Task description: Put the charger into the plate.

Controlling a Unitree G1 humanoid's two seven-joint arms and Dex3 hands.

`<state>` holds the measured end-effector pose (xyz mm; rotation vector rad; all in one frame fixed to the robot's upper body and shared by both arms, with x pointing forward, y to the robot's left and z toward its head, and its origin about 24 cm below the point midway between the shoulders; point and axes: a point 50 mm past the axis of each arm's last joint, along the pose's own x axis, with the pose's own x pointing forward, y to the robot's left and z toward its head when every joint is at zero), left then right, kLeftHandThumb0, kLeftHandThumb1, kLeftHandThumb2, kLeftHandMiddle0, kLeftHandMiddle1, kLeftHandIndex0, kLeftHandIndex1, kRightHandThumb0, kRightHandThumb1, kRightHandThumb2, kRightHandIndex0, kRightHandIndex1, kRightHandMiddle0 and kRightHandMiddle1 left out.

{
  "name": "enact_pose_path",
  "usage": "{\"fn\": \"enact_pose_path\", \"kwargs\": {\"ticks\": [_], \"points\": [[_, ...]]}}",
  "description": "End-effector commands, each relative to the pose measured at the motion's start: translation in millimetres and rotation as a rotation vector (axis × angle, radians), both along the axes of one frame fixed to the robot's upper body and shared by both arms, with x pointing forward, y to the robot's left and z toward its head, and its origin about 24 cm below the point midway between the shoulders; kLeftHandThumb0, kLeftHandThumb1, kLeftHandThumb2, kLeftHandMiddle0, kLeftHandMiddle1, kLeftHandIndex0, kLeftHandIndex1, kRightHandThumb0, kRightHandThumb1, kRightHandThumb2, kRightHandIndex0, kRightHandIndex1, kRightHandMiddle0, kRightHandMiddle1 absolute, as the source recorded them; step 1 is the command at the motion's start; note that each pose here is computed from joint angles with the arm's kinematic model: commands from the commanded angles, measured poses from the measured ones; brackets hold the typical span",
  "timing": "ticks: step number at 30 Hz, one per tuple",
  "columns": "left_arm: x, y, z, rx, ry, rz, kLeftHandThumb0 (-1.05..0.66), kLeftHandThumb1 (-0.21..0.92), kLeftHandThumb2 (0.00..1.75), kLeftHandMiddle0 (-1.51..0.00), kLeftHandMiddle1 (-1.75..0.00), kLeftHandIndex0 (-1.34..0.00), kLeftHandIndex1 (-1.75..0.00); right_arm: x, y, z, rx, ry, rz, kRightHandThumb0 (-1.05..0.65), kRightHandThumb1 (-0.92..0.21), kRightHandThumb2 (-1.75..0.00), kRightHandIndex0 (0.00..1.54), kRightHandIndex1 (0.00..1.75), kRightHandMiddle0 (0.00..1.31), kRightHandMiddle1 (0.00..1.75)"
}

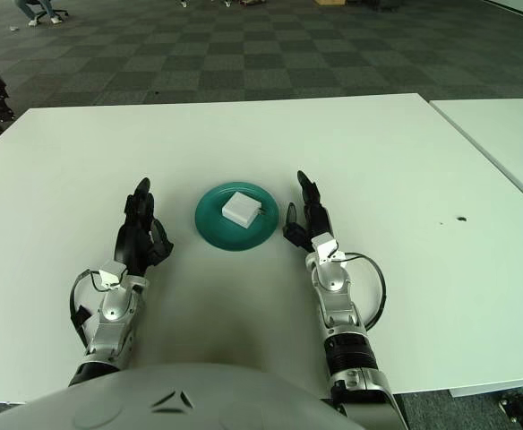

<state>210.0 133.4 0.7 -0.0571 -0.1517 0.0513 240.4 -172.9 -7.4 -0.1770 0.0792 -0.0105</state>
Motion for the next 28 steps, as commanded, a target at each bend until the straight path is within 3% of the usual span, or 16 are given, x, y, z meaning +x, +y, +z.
{"fn": "enact_pose_path", "kwargs": {"ticks": [1, 11, 28], "points": [[-10.4, 1.0, -15.6, 0.032, 0.073, -0.003, -0.92, 0.92, 1.15, -0.05, 0.00, 0.00, -0.23, -37.0, -19.6, -41.6, 0.026, 0.324, -0.075, -0.94, -0.92, -0.99, 0.00, 0.00, 0.00, 0.01], [-10.2, 1.3, -16.7, -0.005, 0.081, -0.014, -0.93, 0.92, 1.15, -0.03, 0.00, 0.00, -0.20, -42.0, -27.2, -28.5, 0.066, 0.296, -0.140, -0.91, -0.92, -0.95, 0.00, 0.00, 0.00, 0.00], [-12.4, 5.8, -14.3, -0.007, 0.080, -0.031, -0.94, 0.92, 1.16, -0.02, 0.00, 0.00, -0.18, -44.2, -20.3, -22.5, 0.097, 0.254, -0.181, -0.92, -0.92, -0.96, 0.00, 0.00, 0.02, 0.01]]}}
